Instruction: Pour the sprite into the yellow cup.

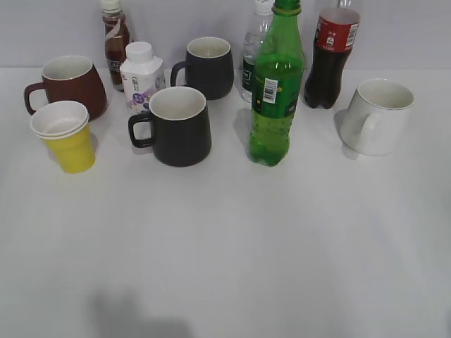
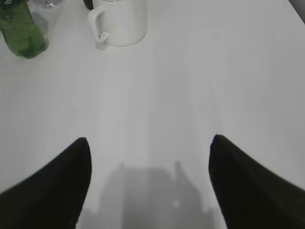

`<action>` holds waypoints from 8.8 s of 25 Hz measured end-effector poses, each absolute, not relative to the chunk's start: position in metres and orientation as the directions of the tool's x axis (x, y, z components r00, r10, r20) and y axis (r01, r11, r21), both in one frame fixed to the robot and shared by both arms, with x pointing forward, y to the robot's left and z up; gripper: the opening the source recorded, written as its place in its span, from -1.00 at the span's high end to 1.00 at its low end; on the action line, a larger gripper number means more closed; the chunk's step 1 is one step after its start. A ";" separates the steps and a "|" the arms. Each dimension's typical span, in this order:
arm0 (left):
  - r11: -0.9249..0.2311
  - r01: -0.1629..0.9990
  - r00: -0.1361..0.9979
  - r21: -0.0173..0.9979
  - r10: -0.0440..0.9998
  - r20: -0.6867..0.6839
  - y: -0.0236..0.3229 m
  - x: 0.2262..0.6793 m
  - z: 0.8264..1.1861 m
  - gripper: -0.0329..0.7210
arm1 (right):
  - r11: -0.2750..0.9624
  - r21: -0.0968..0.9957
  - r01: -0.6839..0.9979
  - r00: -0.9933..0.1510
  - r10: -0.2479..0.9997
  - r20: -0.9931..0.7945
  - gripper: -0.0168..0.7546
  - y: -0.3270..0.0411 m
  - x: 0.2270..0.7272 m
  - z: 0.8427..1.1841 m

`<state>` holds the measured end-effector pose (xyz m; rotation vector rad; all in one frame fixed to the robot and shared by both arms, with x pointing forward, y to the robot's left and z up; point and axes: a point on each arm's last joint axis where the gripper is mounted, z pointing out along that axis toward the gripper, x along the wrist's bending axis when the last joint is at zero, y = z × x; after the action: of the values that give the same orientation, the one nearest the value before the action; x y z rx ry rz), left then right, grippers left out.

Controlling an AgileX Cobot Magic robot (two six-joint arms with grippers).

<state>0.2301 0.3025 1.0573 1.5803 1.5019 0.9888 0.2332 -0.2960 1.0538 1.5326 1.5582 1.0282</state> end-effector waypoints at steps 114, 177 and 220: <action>-0.102 0.199 0.292 0.975 0.956 0.041 0.232 0.479 0.902 -0.83 | 0.051 0.961 0.271 -0.297 0.954 0.034 -0.42 -0.198 0.468 1.015; -0.199 0.084 0.841 0.976 0.540 0.038 0.177 0.463 0.900 -0.19 | 0.117 0.987 0.110 -0.624 0.781 -0.023 -0.15 -0.105 0.584 0.941; -0.224 0.099 0.927 0.970 0.375 -0.008 0.128 0.474 0.913 -0.18 | 0.696 0.335 -0.635 -0.482 -0.018 -0.876 -0.15 -0.103 0.553 0.979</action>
<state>0.4738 0.1280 0.9129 1.7914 0.3542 0.2647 0.5534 -0.1029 0.9785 -0.5047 1.9508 0.8138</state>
